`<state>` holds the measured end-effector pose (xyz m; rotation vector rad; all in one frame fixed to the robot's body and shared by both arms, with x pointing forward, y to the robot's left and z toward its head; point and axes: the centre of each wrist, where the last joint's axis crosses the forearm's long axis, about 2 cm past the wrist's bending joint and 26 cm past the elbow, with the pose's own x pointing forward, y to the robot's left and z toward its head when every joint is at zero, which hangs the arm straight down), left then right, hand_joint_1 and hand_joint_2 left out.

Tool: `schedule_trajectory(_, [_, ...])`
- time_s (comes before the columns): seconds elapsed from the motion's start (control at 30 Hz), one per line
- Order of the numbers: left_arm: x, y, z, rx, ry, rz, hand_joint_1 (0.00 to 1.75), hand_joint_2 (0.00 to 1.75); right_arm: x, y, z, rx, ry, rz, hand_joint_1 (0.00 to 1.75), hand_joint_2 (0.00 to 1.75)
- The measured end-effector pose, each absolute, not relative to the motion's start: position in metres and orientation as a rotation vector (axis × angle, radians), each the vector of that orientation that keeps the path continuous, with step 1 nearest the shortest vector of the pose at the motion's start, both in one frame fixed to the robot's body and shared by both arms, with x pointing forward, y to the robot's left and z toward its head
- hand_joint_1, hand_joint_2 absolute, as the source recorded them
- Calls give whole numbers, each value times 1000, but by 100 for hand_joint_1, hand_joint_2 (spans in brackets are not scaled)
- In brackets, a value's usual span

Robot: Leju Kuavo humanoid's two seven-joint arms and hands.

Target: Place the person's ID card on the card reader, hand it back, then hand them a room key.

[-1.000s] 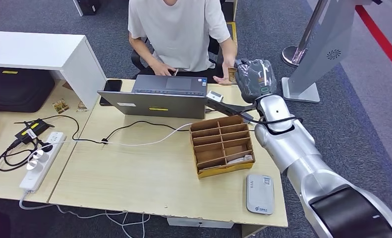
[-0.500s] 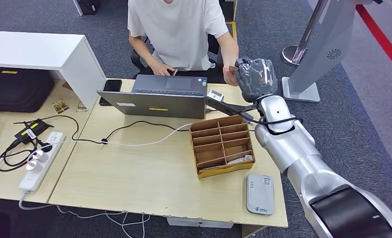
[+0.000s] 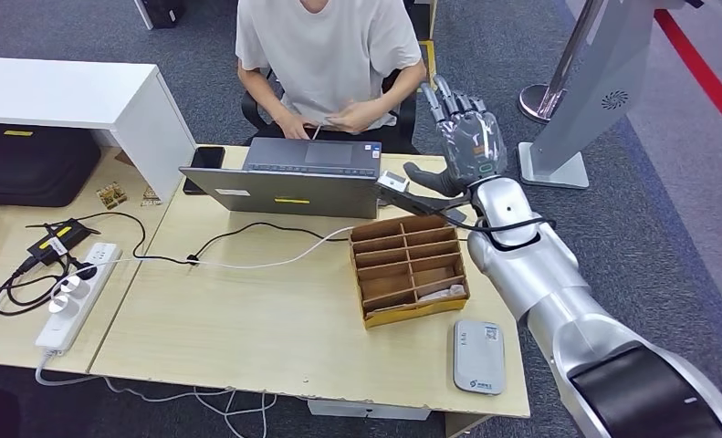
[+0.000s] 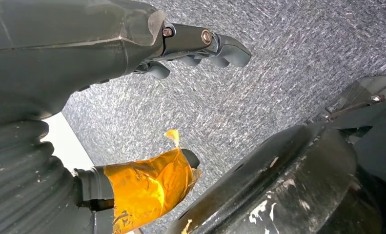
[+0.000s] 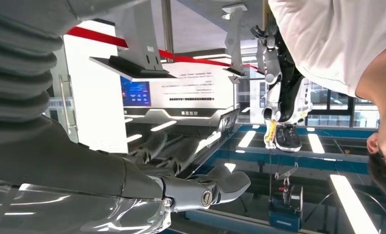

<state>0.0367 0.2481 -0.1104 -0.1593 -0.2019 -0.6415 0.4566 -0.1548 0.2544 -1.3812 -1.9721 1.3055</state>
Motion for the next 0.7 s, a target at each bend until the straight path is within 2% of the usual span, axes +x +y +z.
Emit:
schedule_trajectory(0.2, [37,248,-110,-157,-203,-637,0,175,458,-162,250,-1415,-1931,1311,0,0])
schedule_trajectory(0.3, [37,248,-110,-154,-202,-619,0,175,462,-184,245,-1504,-1828,1310,0,0])
schedule_trajectory(0.43, [34,248,-111,-148,-189,-589,0,175,470,-245,234,-1623,-1628,1308,0,0])
schedule_trajectory(0.57, [32,248,-111,-128,-164,-551,0,175,466,-348,220,-1749,-1347,1327,0,0])
schedule_trajectory(0.67, [27,249,-111,-119,-135,-528,0,175,443,-442,210,-1805,-1126,1305,0,131])
schedule_trajectory(0.7, [26,249,-112,-118,-130,-526,0,175,437,-457,209,-1810,-1094,1293,0,175])
